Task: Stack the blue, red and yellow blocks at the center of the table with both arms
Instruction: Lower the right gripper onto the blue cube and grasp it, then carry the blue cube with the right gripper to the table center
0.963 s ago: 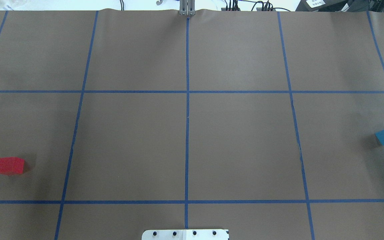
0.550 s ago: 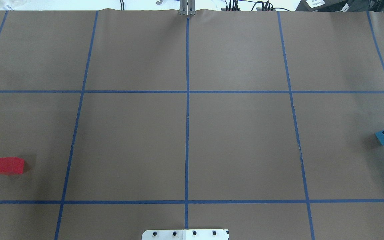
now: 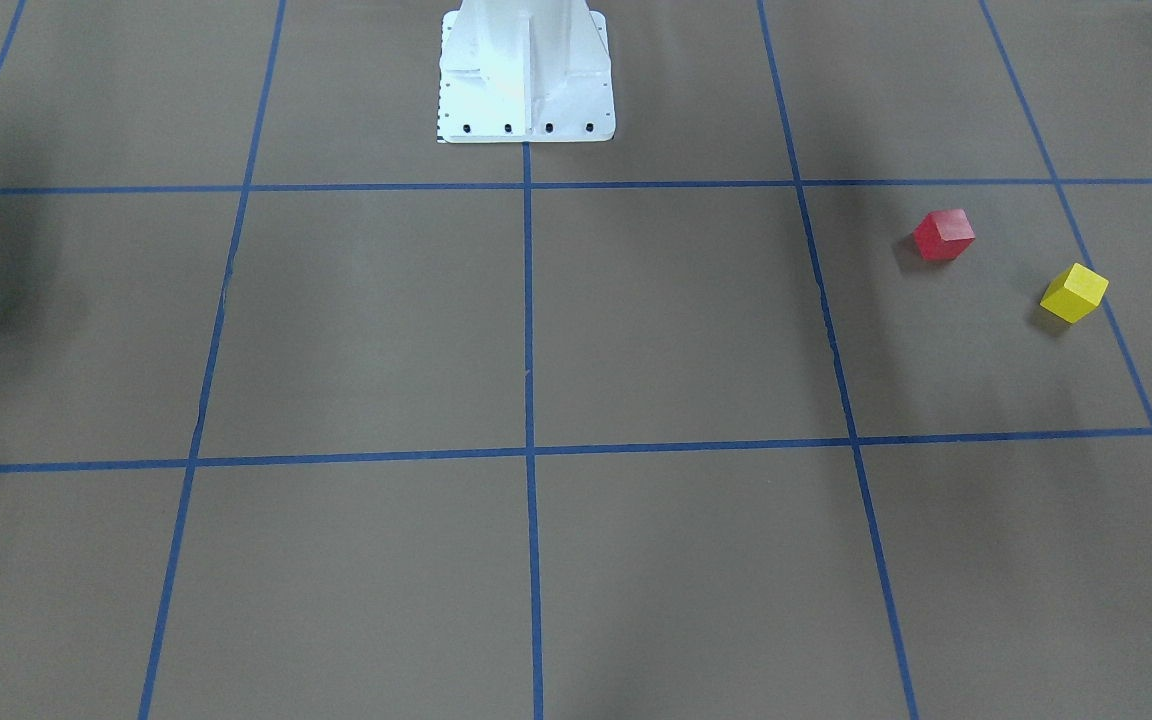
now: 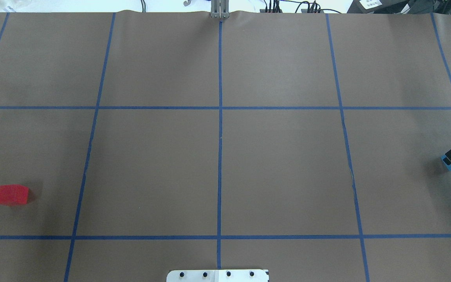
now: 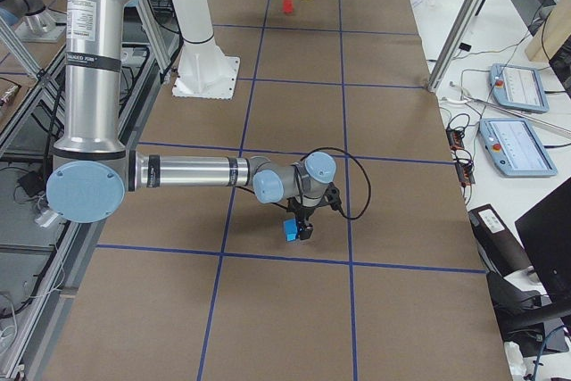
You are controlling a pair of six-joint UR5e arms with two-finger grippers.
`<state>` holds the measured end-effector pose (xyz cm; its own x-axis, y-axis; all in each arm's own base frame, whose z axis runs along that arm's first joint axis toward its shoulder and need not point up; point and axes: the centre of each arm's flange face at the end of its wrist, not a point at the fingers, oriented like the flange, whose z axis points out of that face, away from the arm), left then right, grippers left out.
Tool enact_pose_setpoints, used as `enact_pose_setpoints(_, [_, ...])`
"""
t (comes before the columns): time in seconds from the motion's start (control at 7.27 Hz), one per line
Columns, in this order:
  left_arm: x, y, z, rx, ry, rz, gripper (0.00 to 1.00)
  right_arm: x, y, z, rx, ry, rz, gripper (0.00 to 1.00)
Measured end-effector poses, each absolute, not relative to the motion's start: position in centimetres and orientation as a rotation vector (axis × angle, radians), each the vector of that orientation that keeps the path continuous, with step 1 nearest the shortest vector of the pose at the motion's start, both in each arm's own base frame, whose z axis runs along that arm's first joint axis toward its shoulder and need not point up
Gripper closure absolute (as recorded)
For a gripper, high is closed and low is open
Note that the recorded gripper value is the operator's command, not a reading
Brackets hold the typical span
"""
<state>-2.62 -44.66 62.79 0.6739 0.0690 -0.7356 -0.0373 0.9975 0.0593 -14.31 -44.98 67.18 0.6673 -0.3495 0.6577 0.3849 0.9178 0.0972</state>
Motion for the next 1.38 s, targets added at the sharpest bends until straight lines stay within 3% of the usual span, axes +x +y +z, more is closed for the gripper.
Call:
enact_pose_setpoints(0.14, [-2.6,-44.7,62.8,0.041,0.829,0.060,0.00,-14.8,-45.2,67.5,-0.059,-0.729,-0.419,0.13])
enact_pose_setpoints(0.28, [-2.6,-44.7,62.8,0.041,0.829,0.060,0.00,-15.0,-45.3,67.9,-0.066,-0.727,-0.421,0.28])
enact_pose_setpoints(0.55, [-2.6,-44.8,62.7,0.042,0.829,0.060,0.00,-15.1,-45.3,68.5,-0.076,-0.723,-0.420,0.94])
enact_pose_setpoints(0.69, [-2.6,-44.8,62.6,0.044,0.829,0.061,0.00,-15.1,-45.3,68.6,-0.077,-0.720,-0.422,1.00])
enact_pose_setpoints(0.96, [-2.6,-44.9,62.5,0.047,0.829,0.062,0.00,-15.1,-45.7,67.7,-0.056,-0.718,-0.430,1.00])
enact_pose_setpoints(1.1, [-2.6,-45.0,62.3,0.049,0.829,0.063,0.00,-15.2,-46.6,64.9,-0.033,-0.726,-0.417,1.00])
enact_pose_setpoints(1.38, [-2.6,-45.2,61.8,0.060,0.830,0.066,0.00,-18.6,-51.2,53.2,-0.039,-0.736,-0.285,1.00])
